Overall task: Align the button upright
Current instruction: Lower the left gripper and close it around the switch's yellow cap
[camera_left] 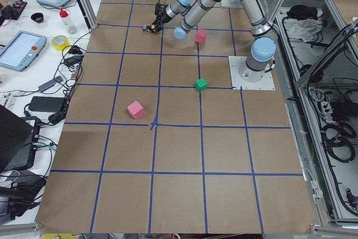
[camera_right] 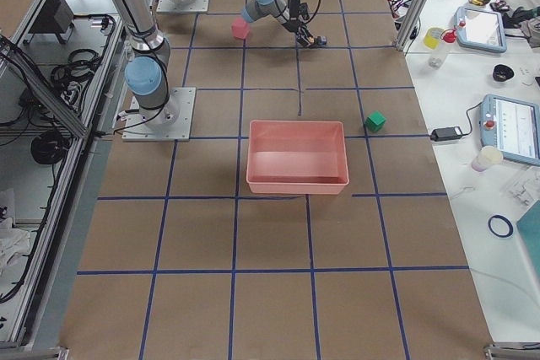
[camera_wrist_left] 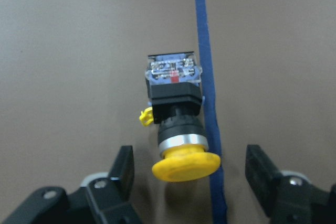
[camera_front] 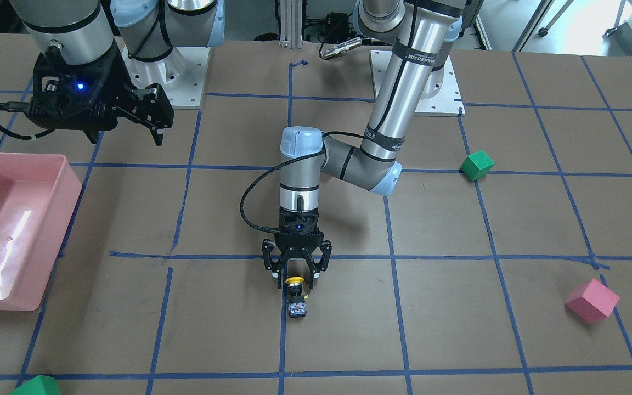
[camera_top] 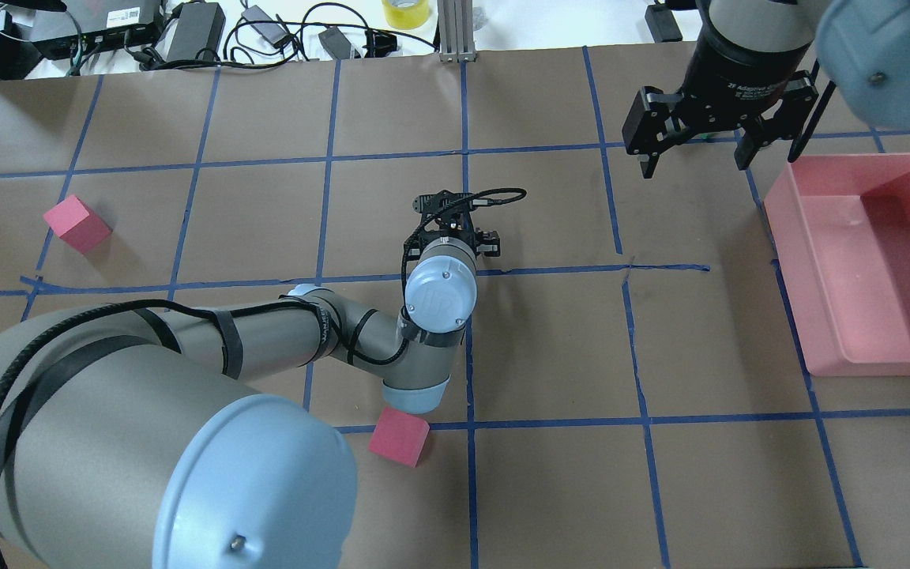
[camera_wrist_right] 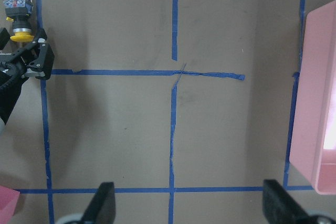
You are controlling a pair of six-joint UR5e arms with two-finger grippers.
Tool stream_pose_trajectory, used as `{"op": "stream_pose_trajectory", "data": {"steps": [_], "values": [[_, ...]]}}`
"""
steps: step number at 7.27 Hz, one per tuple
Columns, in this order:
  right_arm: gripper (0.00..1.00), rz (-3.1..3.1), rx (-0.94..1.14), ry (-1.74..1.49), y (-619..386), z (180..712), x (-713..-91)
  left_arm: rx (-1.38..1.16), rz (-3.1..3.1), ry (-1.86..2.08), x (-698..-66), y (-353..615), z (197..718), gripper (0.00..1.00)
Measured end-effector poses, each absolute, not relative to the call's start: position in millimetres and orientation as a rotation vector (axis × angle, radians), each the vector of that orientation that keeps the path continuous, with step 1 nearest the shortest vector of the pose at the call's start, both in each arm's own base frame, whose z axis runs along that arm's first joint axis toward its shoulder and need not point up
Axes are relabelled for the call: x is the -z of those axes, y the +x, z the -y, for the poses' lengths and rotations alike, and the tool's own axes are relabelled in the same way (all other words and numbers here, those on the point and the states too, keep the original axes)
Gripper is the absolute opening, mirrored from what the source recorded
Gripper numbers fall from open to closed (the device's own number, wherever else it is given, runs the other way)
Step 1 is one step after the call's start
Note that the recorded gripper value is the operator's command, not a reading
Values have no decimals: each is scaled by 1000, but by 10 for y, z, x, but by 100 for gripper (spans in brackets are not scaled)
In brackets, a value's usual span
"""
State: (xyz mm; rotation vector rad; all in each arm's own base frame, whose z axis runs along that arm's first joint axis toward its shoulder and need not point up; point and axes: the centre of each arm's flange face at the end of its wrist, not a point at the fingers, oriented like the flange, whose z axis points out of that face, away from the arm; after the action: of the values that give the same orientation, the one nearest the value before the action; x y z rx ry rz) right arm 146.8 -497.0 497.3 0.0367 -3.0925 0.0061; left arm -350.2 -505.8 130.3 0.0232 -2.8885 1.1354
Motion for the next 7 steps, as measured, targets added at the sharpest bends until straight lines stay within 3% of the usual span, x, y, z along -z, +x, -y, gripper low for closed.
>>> {"op": "stream_pose_trajectory", "data": {"steps": [4,6,7], "values": [[100,3092,-6,37,1468,4970,-4971,-1141,2876,27,-1345,-3490,5088,19],[100,3092,-8,37,1470,4970,-4972,-1170,2858,39,-1543,-3486,5140,20],[100,3093,-11,37,1471,4972,-4974,-1151,2875,57,-1682,-3442,5218,12]]}}
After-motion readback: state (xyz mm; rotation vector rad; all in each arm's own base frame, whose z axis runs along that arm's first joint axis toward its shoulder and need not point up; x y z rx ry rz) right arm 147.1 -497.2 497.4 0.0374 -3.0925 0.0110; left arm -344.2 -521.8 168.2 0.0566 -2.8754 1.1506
